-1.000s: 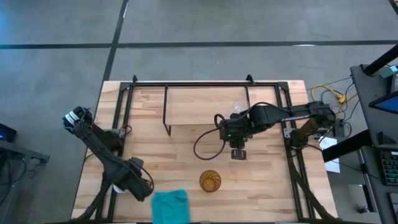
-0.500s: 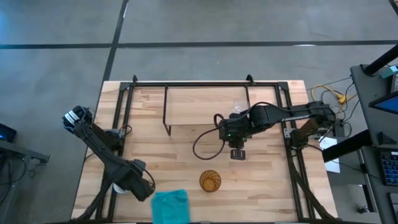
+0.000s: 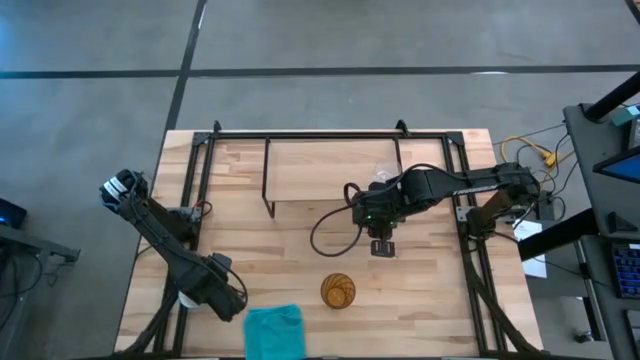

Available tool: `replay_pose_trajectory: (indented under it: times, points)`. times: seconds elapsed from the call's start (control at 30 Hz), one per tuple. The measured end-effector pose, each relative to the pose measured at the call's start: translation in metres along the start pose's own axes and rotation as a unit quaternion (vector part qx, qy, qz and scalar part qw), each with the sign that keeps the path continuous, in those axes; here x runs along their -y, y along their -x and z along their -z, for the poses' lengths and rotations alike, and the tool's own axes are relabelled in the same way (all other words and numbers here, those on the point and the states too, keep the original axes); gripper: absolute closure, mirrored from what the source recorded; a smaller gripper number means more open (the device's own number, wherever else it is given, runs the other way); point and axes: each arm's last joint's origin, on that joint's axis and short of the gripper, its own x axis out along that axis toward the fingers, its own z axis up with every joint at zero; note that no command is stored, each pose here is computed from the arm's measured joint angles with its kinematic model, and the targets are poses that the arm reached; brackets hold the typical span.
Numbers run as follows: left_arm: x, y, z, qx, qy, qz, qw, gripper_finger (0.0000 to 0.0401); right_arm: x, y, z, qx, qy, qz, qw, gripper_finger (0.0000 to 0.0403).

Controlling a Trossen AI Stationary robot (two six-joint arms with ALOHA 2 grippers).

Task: Stack small to large cups/mugs on shelf
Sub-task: Put the white mug on the shelf

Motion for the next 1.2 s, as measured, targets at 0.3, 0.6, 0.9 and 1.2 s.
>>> replay_pose_trajectory:
  times: [0.3, 0.6, 0.9, 1.2]
  points:
    - [0.000, -0.001, 0.000, 0.000, 0.000, -0.002, 1.000, 0.0334, 0.000, 0.000, 0.000, 0.000, 0.000, 0.000, 1.000, 0.0328]
    - [-0.009, 0.013, 0.000, 0.006, 0.003, -0.004, 1.000, 0.0334, 0.000, 0.000, 0.000, 0.000, 0.001, 0.000, 1.000, 0.0319]
    - [-0.013, 0.013, -0.001, 0.005, 0.005, -0.010, 1.000, 0.0334, 0.000, 0.000, 0.000, 0.001, 0.000, 0.000, 1.000, 0.0324]
    - [-0.005, -0.009, -0.004, -0.003, 0.000, 0.003, 1.000, 0.0334, 0.000, 0.000, -0.001, 0.005, 0.000, -0.001, 1.000, 0.0320]
